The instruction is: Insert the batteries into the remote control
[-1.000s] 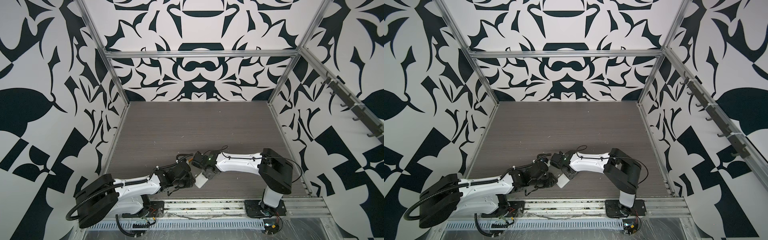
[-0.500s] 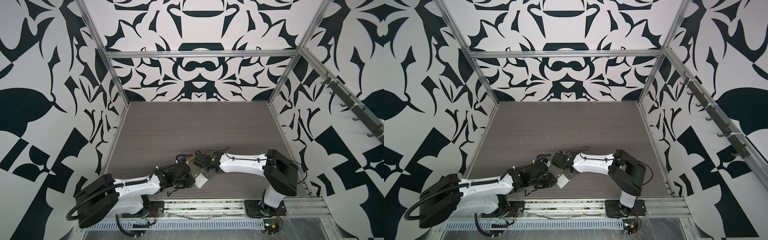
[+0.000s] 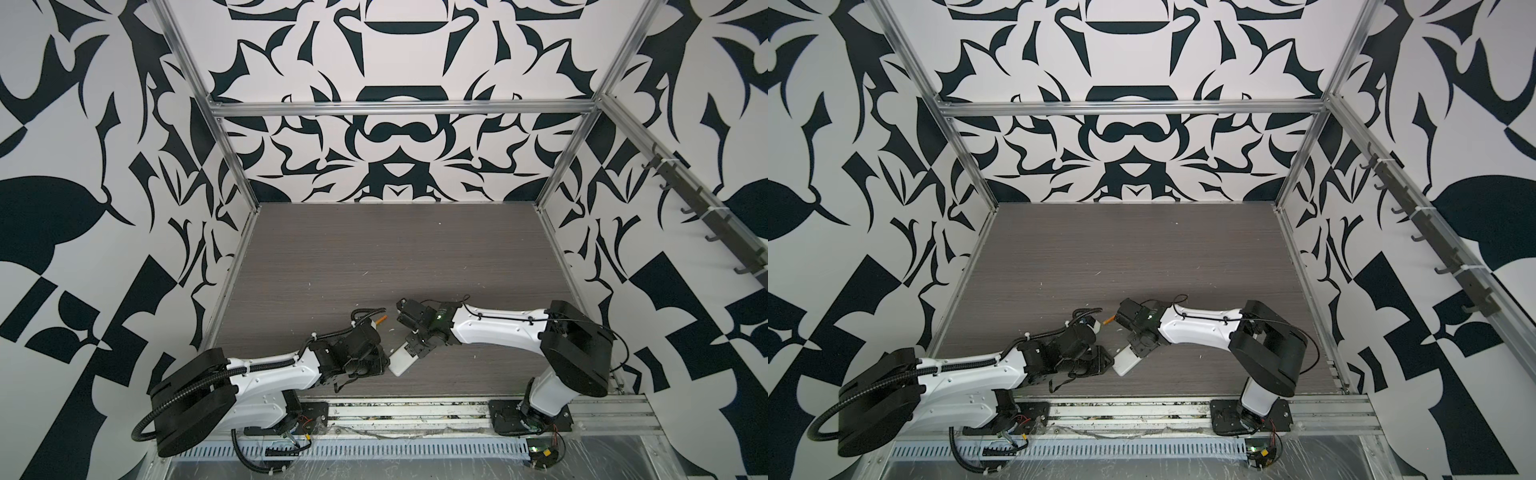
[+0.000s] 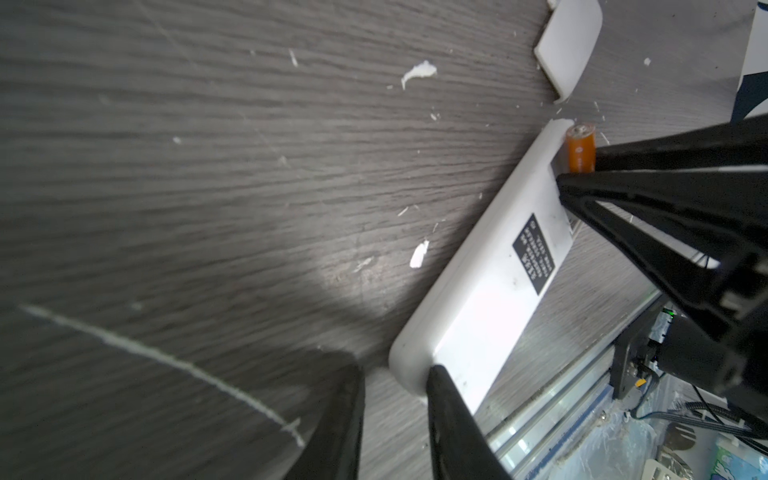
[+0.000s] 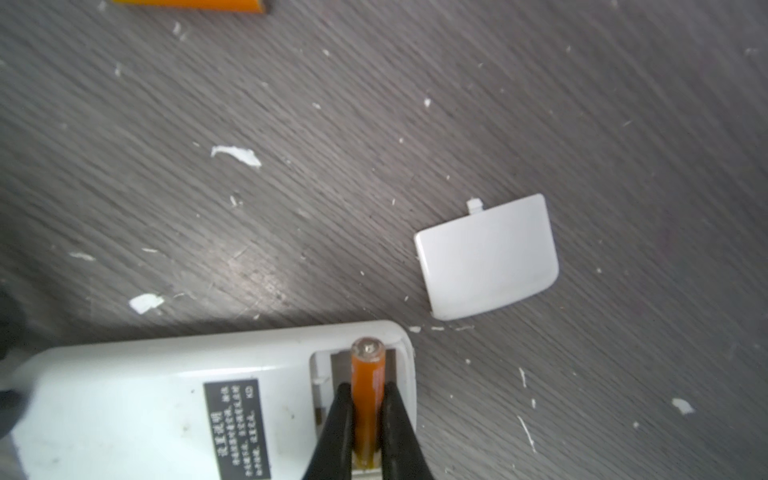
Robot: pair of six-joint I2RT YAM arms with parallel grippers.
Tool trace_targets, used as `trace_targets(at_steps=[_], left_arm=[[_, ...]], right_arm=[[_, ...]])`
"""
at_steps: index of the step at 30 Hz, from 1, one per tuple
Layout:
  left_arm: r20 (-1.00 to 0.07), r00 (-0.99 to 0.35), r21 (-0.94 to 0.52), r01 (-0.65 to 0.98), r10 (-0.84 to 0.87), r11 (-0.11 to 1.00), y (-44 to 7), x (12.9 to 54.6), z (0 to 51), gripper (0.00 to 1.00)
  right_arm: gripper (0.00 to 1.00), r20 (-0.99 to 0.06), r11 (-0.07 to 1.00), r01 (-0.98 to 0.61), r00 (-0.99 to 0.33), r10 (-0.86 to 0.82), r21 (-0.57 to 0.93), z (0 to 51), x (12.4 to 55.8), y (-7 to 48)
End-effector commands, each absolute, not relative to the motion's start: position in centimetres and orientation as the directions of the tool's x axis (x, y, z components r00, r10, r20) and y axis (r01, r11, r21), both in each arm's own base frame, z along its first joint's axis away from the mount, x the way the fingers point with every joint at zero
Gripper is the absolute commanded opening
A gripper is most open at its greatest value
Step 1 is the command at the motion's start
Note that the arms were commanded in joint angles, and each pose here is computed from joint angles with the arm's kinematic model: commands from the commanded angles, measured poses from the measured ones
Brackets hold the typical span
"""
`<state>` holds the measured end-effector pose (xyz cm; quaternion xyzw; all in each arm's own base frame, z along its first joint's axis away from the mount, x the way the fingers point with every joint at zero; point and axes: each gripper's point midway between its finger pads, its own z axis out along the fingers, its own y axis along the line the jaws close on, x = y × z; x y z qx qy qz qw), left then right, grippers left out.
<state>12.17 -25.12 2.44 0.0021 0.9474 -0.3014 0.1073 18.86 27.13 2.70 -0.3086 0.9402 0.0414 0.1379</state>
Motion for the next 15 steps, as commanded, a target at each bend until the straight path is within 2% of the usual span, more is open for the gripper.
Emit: trace_targets(at_steps=[1,6,15], left_arm=[[-0.198,-0.977,-0.545,0.042,-0.080,0.838,-24.07,12.08,1.44,0.30],[-0.197,-0.977,-0.536,0.035,-0.084,0.844,-23.72,12.10,1.21,0.29],[-0.202,-0.975,-0.527,0.029,-0.092,0.849,-23.22,12.24,1.11,0.29]], right_arm=[[0.14,-0.301,0.796,-0.597,-0.781,-0.547,0.101,3.08,17.85,28.61],[0.15,-0.294,0.800,-0.588,-0.790,-0.537,0.118,2.80,17.53,28.40],[0.22,-0.279,0.801,-0.581,-0.801,-0.530,0.146,2.32,16.93,28.38]])
